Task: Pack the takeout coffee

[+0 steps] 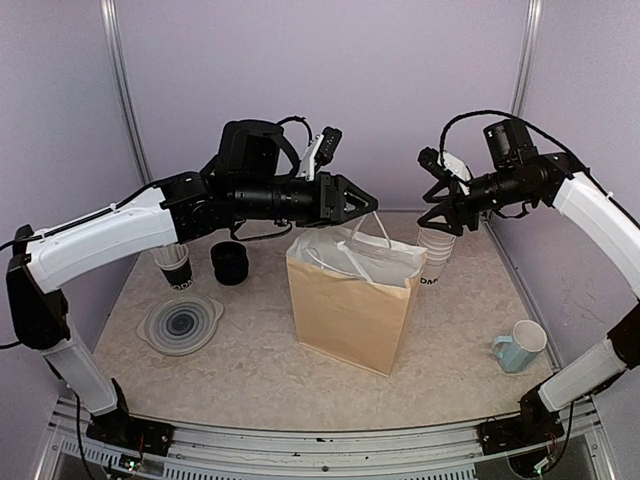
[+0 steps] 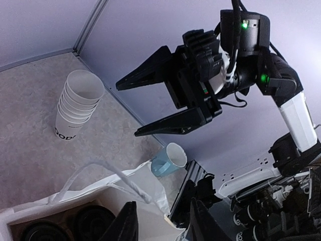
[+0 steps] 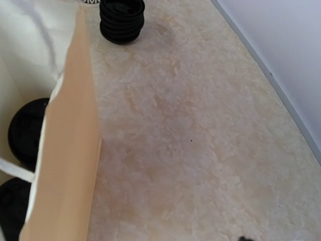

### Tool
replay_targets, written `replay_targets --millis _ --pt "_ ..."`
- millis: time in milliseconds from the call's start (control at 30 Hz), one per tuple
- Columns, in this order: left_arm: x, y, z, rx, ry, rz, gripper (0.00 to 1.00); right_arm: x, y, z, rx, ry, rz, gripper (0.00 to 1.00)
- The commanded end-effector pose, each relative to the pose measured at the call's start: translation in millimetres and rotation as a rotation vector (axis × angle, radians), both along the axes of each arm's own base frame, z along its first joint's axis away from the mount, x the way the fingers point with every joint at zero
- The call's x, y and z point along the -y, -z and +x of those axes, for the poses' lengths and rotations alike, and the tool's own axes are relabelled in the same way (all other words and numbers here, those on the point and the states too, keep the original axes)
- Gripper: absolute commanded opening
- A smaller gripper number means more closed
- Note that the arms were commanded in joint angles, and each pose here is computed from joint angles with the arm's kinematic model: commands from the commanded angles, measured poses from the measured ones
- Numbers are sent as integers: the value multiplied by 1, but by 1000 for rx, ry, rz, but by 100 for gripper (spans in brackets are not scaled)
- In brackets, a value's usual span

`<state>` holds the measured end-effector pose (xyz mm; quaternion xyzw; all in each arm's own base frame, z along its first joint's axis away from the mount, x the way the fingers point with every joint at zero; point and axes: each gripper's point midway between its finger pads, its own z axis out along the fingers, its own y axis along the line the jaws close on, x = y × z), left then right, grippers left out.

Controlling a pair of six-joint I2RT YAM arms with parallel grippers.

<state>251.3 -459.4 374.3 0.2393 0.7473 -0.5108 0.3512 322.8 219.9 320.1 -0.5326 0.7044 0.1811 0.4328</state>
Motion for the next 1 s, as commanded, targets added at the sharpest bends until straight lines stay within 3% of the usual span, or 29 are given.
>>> replay_targets --millis 0,167,267,400,600,800,967 --pt "-4 7 1 2 -20 76 42 2 -7 3 5 3 10 66" --pt "-43 -13 21 97 -177 181 47 1 -8 2 4 -3 14 66" --pt "-103 -17 52 112 -370 291 47 1 -9 1 7 -6 16 66" --pt "-205 17 91 68 -662 546 43 1 -9 -1 8 -9 19 66" --pt "-318 50 107 24 -944 785 40 1 -9 -2 4 -13 22 66" --pt "-383 59 126 -3 -1067 823 32 -1 -4 -2 -10 -20 23 66" --pt "-377 74 131 -61 -969 816 28 2 -3 -3 -5 -11 13 66"
